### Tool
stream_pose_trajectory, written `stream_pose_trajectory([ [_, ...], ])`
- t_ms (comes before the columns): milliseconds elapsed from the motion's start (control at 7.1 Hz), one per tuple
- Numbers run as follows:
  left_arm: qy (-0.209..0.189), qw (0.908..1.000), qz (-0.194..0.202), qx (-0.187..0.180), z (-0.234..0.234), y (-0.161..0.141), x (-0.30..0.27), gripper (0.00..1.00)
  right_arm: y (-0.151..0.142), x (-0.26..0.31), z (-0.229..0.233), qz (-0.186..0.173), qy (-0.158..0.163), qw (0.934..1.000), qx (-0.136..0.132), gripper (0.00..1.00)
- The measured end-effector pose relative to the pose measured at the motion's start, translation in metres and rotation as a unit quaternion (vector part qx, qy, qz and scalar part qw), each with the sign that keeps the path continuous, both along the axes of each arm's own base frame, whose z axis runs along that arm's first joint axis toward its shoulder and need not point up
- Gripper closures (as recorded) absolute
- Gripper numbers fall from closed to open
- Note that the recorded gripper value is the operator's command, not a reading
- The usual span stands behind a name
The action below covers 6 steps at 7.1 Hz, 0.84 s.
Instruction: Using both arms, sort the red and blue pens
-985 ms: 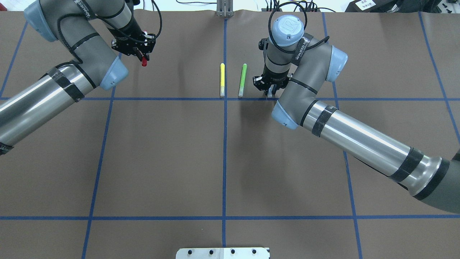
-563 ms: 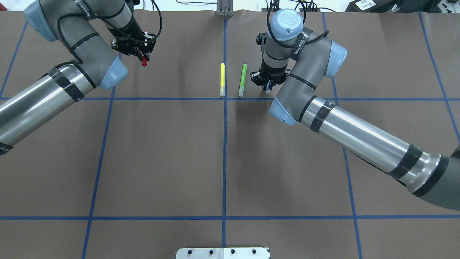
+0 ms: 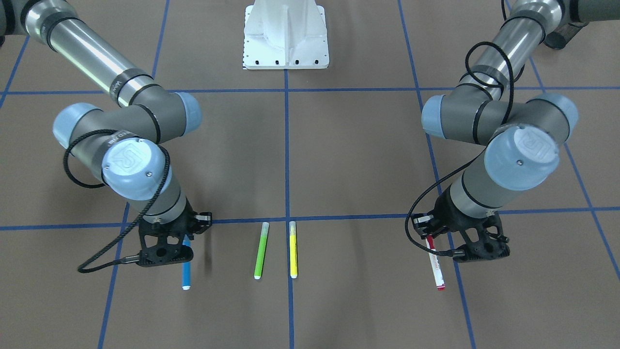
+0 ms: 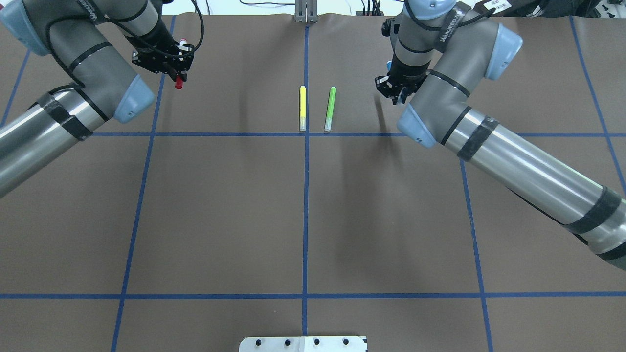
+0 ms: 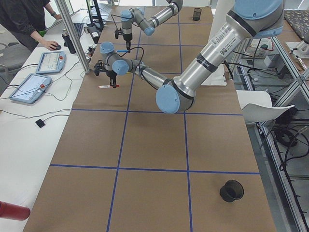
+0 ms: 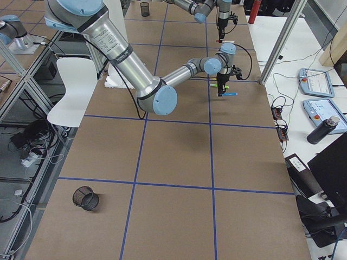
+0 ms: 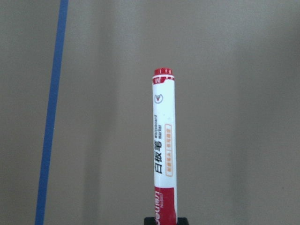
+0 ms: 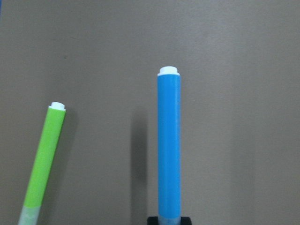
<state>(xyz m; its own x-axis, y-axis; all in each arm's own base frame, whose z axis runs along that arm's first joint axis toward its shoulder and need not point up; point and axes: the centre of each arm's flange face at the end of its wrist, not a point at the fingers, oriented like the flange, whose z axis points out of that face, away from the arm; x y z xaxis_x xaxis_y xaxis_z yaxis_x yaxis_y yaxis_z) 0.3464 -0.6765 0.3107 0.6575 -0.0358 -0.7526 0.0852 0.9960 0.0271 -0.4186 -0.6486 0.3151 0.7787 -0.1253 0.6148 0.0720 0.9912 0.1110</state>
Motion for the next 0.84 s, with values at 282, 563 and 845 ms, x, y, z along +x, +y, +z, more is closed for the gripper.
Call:
stream_pose_trajectory([
  [282,-0.016,0.9994,0.016,0.026,0.015,0.011,-0.05,1.0,0.011,0.072,0.036,-0.036,0.04,0.9985,0.007,1.0],
  [563,-0.041,0.9973,0.032,0.051,0.043,0.02,-0.11,1.0,0.026,0.142,0.076,-0.058,0.069,0.9958,0.009,1.0],
  [845,-0.067,0.9934,0.052,0.078,0.082,0.027,-0.178,1.0,0.051,0.189,0.106,-0.086,0.1,0.9912,0.007,1.0],
])
